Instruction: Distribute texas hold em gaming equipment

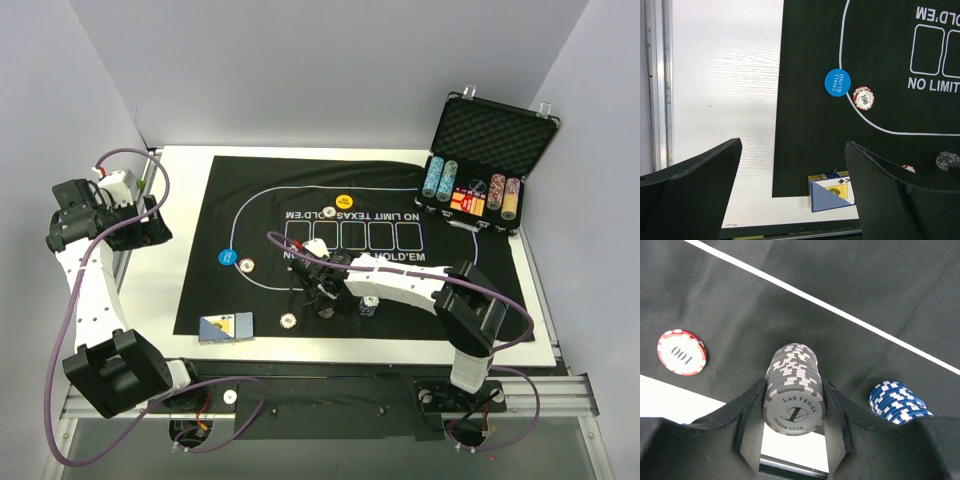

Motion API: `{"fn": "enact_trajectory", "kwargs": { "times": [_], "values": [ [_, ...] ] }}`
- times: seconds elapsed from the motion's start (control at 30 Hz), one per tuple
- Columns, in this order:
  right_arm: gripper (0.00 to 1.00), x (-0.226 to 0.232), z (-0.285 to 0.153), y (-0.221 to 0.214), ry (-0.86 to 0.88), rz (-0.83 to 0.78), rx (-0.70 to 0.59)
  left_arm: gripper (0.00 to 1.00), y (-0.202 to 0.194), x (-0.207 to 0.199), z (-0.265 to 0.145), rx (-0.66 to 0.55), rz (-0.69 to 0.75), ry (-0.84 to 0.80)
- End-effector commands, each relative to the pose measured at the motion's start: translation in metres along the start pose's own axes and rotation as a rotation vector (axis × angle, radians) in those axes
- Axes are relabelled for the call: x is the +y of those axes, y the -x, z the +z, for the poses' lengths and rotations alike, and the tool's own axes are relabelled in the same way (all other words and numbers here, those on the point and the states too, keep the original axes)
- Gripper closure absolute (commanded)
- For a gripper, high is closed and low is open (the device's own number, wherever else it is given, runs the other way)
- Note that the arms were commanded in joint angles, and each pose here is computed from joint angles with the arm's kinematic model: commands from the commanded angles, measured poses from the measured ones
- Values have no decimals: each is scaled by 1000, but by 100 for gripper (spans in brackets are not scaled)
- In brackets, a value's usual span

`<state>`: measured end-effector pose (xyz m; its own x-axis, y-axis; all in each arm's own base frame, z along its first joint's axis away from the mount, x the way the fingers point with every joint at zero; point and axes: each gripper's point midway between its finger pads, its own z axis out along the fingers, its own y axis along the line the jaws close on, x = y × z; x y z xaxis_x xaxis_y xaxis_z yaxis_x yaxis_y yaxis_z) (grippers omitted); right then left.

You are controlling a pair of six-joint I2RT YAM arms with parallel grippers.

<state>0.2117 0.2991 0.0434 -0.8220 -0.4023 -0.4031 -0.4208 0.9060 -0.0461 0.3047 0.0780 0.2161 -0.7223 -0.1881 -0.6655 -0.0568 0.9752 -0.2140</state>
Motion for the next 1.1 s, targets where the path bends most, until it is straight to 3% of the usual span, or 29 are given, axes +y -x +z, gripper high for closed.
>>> {"fn": "enact_trajectory", "kwargs": {
  "times": [0.0, 0.23, 0.47, 0.73, 0.93, 1.07],
  "values": [
    [70, -5, -8, -3, -21, -8, -2, 4, 10, 0, -6, -37, 16, -2],
    [69, -5, -15, 0, -21, -18, -12, 4, 4, -2, -5, -33, 15, -13],
    [60, -7, -20, 3, -38, -31, -16, 4, 4, -4, -6, -38, 26, -22],
    [59, -5, -24, 6, -30, -37, -26, 4, 1, -3, -3, -30, 21, -23],
    [44, -4, -25, 6, -25, -37, -22, 4, 0, -3, -3, -31, 24, -24],
    [46, -4, -25, 8, -28, -33, -27, 4, -1, -3, -2, -30, 25, -22]
  ]
}}
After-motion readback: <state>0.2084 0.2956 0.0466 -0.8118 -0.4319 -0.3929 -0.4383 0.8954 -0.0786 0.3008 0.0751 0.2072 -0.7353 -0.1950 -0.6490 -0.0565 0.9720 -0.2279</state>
